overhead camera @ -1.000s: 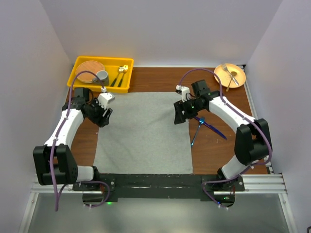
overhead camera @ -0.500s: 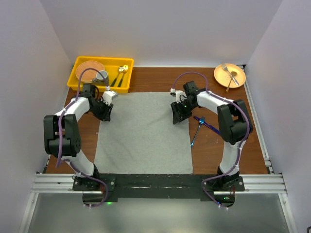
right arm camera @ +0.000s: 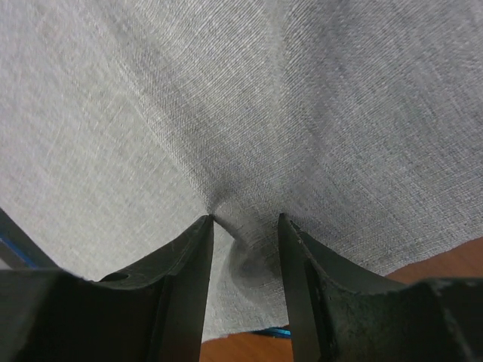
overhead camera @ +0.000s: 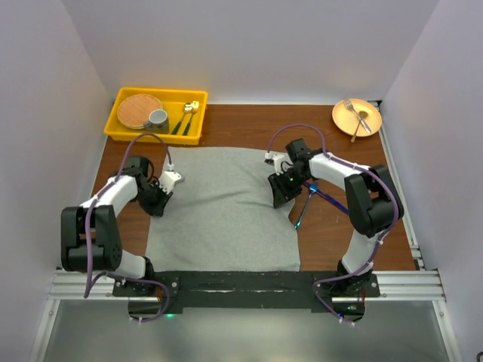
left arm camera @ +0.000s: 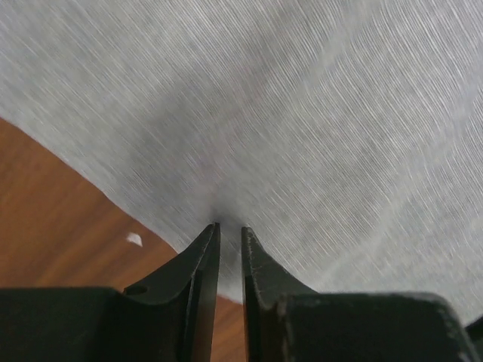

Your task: Fold the napkin into a case and place the utensils inside

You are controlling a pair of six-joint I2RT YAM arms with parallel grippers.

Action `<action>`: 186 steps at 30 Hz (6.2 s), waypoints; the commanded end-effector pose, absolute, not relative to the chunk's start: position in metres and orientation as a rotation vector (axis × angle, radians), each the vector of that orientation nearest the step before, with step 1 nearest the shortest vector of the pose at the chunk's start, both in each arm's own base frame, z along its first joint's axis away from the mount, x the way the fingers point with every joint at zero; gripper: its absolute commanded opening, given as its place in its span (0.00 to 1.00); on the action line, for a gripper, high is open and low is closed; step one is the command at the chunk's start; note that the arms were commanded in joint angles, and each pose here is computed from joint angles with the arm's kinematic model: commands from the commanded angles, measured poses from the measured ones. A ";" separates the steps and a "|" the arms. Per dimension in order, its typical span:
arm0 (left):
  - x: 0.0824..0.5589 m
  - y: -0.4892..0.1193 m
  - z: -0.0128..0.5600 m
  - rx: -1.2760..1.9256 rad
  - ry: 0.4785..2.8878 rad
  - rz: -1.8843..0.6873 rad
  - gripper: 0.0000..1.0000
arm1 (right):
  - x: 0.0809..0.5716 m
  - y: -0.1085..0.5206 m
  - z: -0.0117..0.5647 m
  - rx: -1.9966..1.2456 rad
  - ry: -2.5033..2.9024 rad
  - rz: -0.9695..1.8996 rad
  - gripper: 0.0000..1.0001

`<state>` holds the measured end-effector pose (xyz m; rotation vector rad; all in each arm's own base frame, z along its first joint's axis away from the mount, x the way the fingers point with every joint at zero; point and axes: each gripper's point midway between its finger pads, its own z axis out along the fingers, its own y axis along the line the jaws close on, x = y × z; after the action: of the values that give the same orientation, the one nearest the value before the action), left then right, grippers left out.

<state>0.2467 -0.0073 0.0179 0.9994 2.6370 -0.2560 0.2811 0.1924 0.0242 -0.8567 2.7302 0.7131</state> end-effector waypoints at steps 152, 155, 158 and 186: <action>0.385 0.010 0.017 0.805 2.420 -0.176 0.00 | 0.423 0.159 0.017 -0.609 2.778 0.502 0.00; 0.400 0.007 0.036 0.798 2.371 -0.178 0.00 | 0.450 0.161 0.048 -0.627 2.691 0.476 0.00; 0.403 0.002 0.061 0.816 2.319 -0.199 0.00 | 0.451 0.161 0.073 -0.663 2.638 0.470 0.00; 0.232 -0.009 0.041 1.162 2.359 -0.466 0.00 | 0.267 0.165 0.036 -0.947 2.827 0.654 0.00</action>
<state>0.2364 -0.0044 0.0475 1.1555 2.3752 -0.4250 0.2607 0.1638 0.0458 -0.9163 2.8409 0.6960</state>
